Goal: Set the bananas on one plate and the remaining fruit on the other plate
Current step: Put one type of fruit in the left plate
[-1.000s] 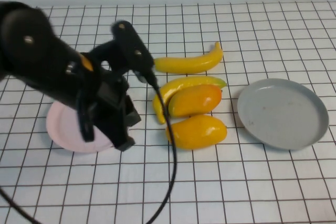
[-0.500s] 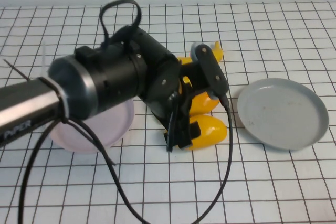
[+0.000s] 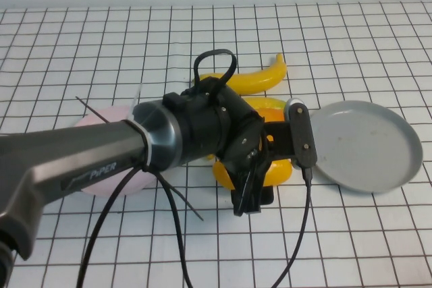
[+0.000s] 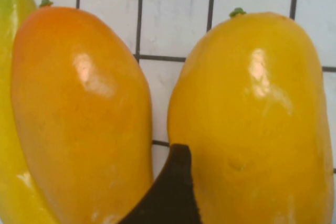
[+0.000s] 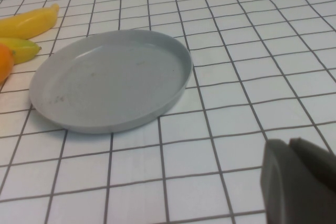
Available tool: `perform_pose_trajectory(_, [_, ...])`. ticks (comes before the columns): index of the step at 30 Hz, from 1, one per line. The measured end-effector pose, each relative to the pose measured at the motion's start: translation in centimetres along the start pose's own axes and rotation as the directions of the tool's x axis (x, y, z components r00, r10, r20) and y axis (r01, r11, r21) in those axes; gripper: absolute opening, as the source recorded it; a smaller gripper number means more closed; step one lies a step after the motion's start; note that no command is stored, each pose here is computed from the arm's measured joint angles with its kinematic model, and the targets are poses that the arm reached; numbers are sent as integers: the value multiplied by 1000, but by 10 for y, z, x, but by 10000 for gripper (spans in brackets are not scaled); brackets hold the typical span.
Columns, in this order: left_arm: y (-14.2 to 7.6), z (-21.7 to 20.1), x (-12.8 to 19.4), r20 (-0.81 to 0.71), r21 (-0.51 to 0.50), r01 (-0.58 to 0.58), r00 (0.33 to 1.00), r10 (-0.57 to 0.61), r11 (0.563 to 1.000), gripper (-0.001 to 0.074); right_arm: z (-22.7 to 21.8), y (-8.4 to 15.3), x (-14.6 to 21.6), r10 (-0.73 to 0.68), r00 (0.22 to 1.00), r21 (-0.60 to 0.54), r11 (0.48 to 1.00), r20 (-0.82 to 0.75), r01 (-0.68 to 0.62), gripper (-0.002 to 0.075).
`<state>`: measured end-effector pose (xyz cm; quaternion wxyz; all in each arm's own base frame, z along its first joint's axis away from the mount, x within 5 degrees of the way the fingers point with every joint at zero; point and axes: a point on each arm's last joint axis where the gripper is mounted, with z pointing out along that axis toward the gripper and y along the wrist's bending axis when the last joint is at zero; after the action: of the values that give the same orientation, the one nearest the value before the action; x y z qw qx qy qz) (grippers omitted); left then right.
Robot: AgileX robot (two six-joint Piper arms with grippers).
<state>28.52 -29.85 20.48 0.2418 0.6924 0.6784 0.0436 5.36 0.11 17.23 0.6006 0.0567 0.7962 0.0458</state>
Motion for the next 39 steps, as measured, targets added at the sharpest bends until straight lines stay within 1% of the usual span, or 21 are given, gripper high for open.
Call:
perform_pose_trajectory(8, [-1,17,2,-6,8,1,1000,-1,1000,661,0,0,0,0,1000,0,1000,0,0,-16])
perform_pose_trajectory(10, [-1,19,3,-14,13,3,1000,-3,1000,624,0,0,0,0,1000,0,1000,0,0,-16])
perform_pose_trajectory(12, [-1,20,4,-19,17,8,1000,-8,1000,552,0,0,0,0,1000,0,1000,0,0,-16])
perform_pose_trajectory(13, [0,20,5,-22,18,11,1000,-10,1000,541,0,0,0,0,1000,0,1000,0,0,-16])
perform_pose_trajectory(16, [1,20,7,-30,15,18,999,-17,1000,543,0,0,0,0,1000,0,1000,0,0,-16])
perform_pose_trajectory(19, [7,9,8,-31,-11,47,998,-47,999,543,0,0,0,0,1000,0,1000,0,0,-16])
perform_pose_trajectory(22, [17,-21,4,17,-75,144,990,-143,987,543,0,0,0,0,1000,0,1000,0,0,-16])
perform_pose_trajectory(24, [27,-48,5,78,-120,278,960,-270,953,543,0,0,0,0,1000,0,1000,0,0,-16])
perform_pose_trajectory(26, [36,-67,13,110,-140,416,908,-404,898,543,0,0,0,0,1000,0,1000,0,0,-16])
perform_pose_trajectory(28, [48,-77,31,94,-166,531,847,-523,831,543,0,0,0,0,1000,0,1000,0,0,-16])
perform_pose_trajectory(30, [60,-80,53,52,-208,609,788,-613,765,543,0,0,0,0,1000,0,1000,0,0,-16])
perform_pose_trajectory(31, [63,-78,62,37,-224,635,763,-645,739,543,0,0,0,0,1000,0,1000,0,0,-16])
perform_pose_trajectory(32, [70,-76,79,19,-256,669,725,-688,698,543,0,0,0,0,1000,0,1000,0,0,-16])
perform_pose_trajectory(33, [73,-73,93,3,-279,692,694,-720,665,543,0,0,0,0,1000,0,1000,0,0,-16])
perform_pose_trajectory(35, [79,-67,119,-7,-309,730,639,-769,610,543,0,0,0,0,1000,0,1000,0,0,-16])
perform_pose_trajectory(39, [77,-52,157,1,-327,797,537,-844,507,543,0,0,0,0,1000,0,1000,0,0,-16])
